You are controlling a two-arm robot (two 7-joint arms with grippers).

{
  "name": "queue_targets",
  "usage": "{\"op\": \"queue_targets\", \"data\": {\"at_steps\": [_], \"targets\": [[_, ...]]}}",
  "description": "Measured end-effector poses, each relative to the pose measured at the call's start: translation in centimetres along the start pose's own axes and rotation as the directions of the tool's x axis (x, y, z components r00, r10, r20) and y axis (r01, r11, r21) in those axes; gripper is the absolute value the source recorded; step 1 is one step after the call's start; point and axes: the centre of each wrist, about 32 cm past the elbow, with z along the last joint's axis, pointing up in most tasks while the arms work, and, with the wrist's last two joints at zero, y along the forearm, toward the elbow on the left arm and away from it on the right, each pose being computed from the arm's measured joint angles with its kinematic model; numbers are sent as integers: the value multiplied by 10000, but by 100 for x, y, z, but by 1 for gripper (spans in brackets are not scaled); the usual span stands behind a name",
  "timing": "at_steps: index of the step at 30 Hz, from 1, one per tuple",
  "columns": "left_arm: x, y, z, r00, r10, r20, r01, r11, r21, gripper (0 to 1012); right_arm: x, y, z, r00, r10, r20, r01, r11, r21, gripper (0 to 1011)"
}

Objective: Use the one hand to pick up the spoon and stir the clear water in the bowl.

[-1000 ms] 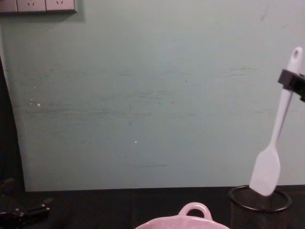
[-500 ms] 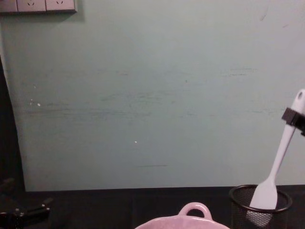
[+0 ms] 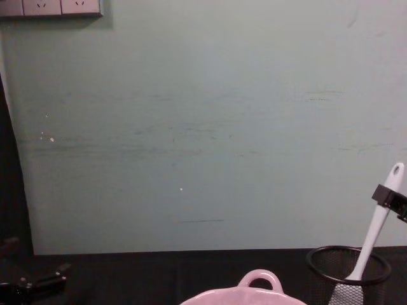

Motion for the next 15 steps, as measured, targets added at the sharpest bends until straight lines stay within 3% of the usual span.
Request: {"op": "queue_targets", "data": {"at_steps": [15], "targets": [[0,0,0,10000,1,0,-1,10000,0,1005,16,-23,-46,9999,-94,-138,92,9999,-135,119]]}}
